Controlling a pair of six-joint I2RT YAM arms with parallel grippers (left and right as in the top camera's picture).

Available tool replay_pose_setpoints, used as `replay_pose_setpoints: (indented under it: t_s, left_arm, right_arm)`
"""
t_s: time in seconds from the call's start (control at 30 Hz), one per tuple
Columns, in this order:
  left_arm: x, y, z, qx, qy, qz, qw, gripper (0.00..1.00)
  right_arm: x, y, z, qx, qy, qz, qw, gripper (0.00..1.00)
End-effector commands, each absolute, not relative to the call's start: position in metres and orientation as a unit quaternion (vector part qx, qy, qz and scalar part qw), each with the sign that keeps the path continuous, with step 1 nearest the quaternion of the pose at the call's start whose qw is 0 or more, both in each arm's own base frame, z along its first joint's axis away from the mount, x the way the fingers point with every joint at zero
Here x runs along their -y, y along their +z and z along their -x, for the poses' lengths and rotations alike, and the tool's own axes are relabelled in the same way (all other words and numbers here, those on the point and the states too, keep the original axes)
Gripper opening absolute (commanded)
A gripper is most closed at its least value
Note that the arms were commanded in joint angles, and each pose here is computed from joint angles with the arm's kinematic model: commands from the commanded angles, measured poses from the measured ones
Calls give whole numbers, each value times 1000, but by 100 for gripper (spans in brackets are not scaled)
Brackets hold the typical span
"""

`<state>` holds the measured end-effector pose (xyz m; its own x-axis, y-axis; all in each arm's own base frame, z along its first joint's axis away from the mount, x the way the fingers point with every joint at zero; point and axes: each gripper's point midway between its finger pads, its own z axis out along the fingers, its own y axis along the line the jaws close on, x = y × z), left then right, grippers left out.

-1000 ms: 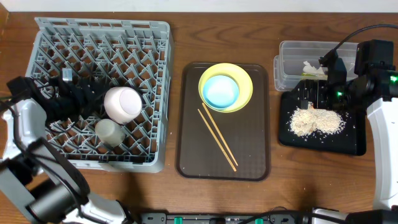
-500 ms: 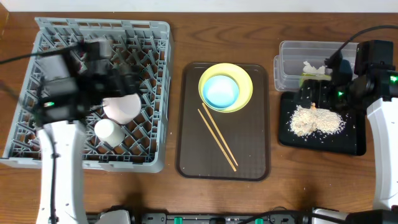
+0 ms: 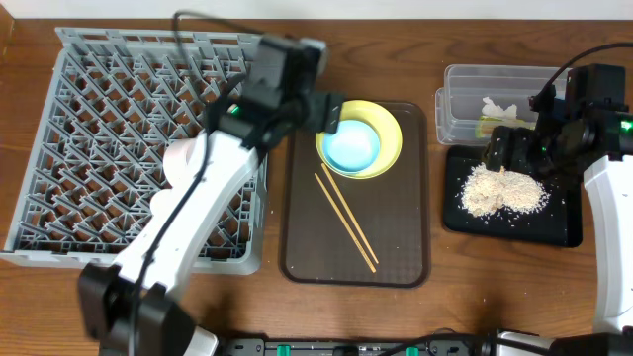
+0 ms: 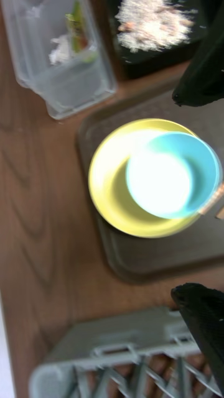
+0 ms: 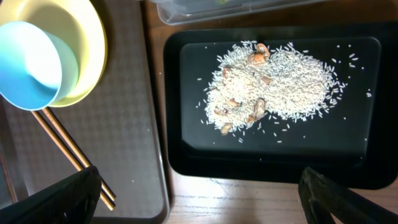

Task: Sort waste into correct bins and load items into the dishwasher
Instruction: 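Reach the left gripper to the blue bowl on the yellow plate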

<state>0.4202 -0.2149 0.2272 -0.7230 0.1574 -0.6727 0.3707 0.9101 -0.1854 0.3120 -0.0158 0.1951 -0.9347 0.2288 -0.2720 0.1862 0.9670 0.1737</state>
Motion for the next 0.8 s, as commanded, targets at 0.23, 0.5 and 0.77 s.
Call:
replay_pose_setpoints:
  t_s: [0.23, 0.5, 0.77]
  left_arm:
    - [290, 136, -427, -934, -142, -186, 271, 92]
    - [319, 66, -404, -946, -124, -221, 203, 91]
    - [310, 41, -400, -954, -93, -220, 181, 61]
  right_arm:
    - [20, 201, -312, -979, 67, -116, 156, 99]
    - [20, 201, -312, -979, 67, -116, 156, 99]
    - [20, 201, -312, -979, 67, -116, 155, 99]
